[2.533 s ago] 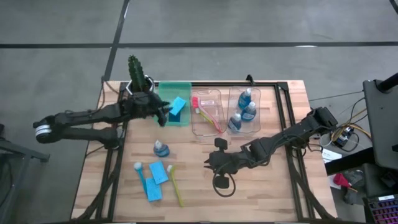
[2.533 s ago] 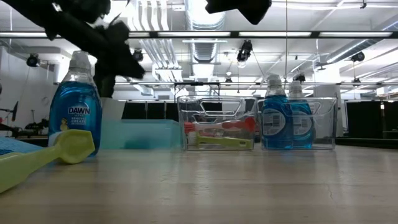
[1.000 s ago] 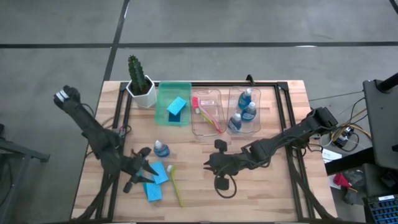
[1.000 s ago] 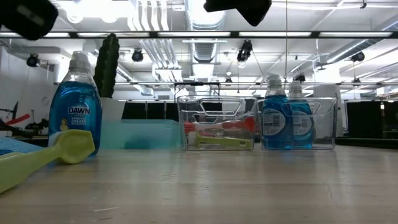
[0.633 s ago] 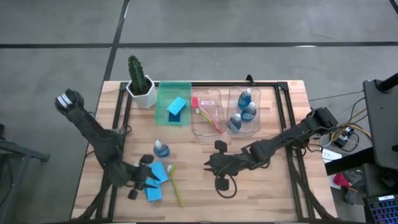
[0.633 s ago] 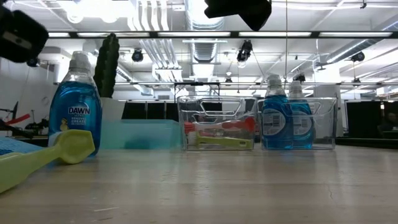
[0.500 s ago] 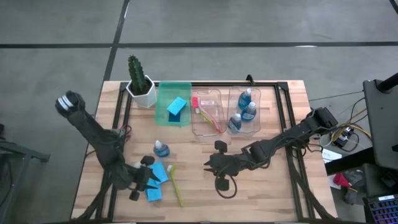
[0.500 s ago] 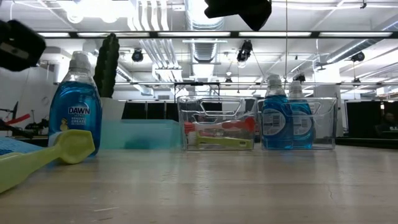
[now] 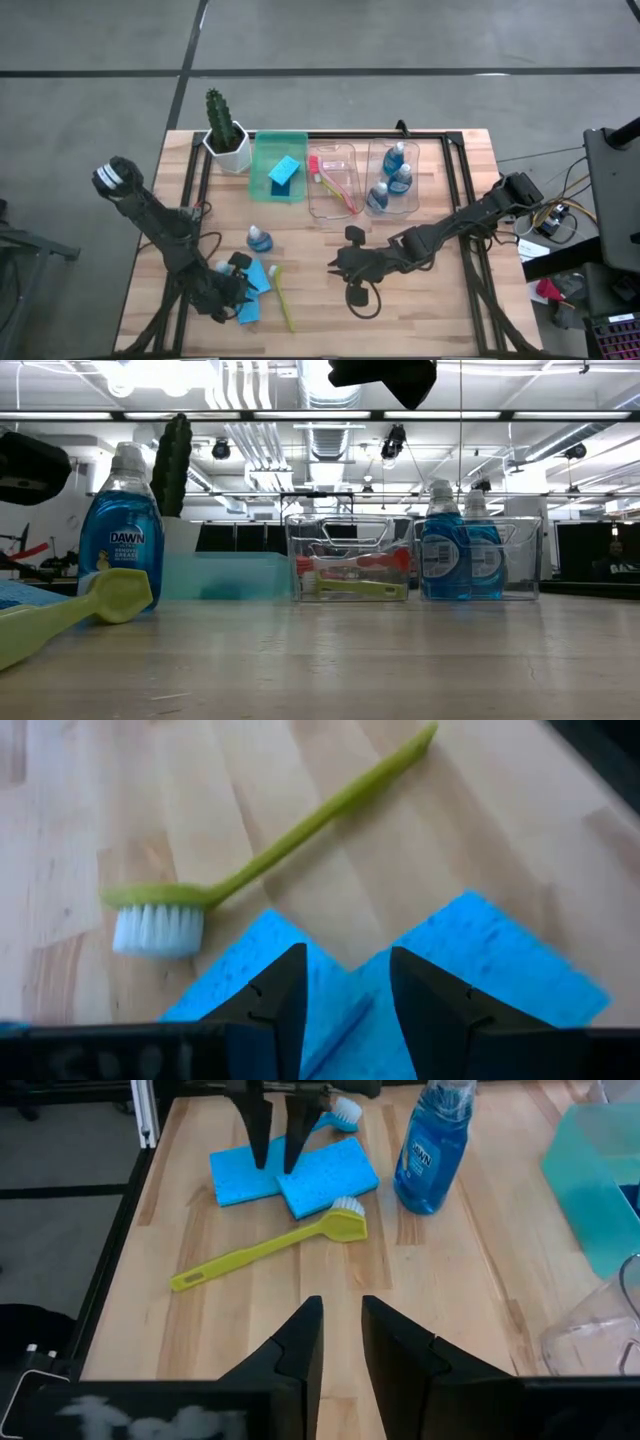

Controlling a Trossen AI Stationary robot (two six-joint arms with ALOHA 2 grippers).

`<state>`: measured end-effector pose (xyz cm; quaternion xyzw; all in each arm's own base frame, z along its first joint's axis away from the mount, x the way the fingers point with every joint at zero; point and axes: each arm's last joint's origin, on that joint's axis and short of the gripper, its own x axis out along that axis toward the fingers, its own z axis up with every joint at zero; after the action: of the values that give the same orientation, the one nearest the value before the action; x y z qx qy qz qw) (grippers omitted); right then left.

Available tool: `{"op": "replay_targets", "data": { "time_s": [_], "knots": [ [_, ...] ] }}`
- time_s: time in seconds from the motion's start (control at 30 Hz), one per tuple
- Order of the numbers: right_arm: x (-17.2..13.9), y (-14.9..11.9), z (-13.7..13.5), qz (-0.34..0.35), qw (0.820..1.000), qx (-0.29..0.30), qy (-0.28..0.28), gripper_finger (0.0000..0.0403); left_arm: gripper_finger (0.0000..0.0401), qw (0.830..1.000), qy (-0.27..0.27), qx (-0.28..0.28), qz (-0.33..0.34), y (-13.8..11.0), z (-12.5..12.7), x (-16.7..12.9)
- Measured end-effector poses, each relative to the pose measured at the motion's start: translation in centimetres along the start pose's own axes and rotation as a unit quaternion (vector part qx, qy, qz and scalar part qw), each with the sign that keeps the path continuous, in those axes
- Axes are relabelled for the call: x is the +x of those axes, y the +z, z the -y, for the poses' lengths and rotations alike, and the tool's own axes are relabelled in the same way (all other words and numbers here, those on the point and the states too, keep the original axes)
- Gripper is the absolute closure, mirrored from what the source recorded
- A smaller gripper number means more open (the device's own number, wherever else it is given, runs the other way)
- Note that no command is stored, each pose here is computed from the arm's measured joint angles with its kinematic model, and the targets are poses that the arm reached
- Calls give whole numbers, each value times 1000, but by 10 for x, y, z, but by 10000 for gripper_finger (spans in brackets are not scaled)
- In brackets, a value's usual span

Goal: Pick & Place Kitchen Sink Supplies
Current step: Put the blue sponge into the green bin

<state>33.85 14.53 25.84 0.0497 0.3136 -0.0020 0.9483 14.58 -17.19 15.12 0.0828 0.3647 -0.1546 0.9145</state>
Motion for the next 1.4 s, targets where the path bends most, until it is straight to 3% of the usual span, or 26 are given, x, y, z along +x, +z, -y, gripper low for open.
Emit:
{"op": "replay_targets", "data": {
  "time_s": [0.57,0.87,1.0,1.4],
  "knots": [
    [0,2,-1,12,1000,2,4,321,270,998,33,46,-36,-12,1,14],
    [0,2,-1,11,1000,2,4,312,383,998,36,24,-37,-12,1,15],
    [0,2,-1,11,1000,2,4,317,394,999,36,20,-31,-10,0,12],
    [0,2,-1,11,1000,2,4,339,400,997,22,65,44,38,9,-9]
  ]
}}
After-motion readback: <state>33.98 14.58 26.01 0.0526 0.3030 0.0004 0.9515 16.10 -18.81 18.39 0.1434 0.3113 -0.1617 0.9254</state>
